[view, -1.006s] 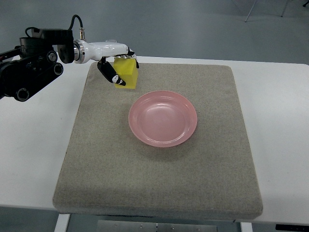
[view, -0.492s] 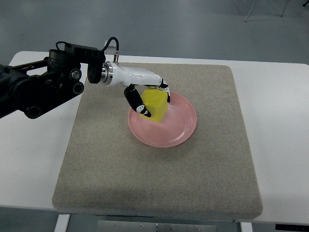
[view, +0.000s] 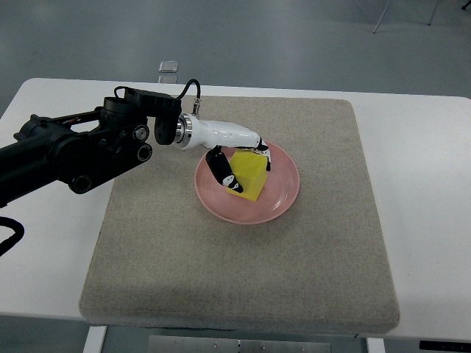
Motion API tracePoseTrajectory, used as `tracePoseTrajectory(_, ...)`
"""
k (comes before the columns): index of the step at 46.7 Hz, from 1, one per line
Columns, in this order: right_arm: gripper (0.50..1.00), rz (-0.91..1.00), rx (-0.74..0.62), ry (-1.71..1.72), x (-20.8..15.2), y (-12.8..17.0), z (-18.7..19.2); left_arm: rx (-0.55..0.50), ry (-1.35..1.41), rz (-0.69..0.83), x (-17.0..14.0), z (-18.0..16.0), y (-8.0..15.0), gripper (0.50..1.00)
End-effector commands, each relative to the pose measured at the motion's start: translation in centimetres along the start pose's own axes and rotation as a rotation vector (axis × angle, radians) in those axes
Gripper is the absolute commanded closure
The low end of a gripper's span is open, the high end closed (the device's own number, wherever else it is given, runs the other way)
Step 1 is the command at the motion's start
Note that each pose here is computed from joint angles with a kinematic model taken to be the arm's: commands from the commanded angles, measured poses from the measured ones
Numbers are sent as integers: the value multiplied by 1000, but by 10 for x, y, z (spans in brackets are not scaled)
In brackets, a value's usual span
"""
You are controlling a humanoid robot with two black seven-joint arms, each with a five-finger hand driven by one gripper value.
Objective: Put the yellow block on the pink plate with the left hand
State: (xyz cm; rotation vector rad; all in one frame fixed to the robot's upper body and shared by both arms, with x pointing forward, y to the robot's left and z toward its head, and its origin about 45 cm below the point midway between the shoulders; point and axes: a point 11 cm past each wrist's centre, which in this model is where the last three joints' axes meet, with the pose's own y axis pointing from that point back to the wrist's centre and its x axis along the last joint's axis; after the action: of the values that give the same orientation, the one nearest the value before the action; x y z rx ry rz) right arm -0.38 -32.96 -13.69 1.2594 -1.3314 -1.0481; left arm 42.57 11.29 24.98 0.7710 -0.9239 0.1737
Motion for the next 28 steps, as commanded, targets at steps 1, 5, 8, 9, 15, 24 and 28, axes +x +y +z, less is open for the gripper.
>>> tracePoseTrajectory(1, 576, 0, 0, 0, 0, 0, 0, 0, -1, 1, 1, 0, 0, 675)
tracePoseTrajectory(5, 576, 0, 1, 0, 0, 0, 0, -1, 0, 1, 1, 0, 0, 620)
tracePoseTrajectory(8, 576, 0, 1, 0, 0, 0, 0, -5, -2, 1, 1, 2, 0, 530)
tracePoseTrajectory(9, 576, 0, 0, 0, 0, 0, 0, -6, -3, 1, 1, 2, 0, 525)
tracePoseTrajectory(15, 576, 0, 0, 0, 0, 0, 0, -11, 14, 8, 3, 2, 3, 508)
tracePoseTrajectory(24, 576, 0, 1, 0, 0, 0, 0, -10, 104, 60, 15, -12, 20, 506)
tracePoseTrajectory(28, 576, 0, 1, 0, 0, 0, 0, -43, 244, 110, 24, -18, 32, 504)
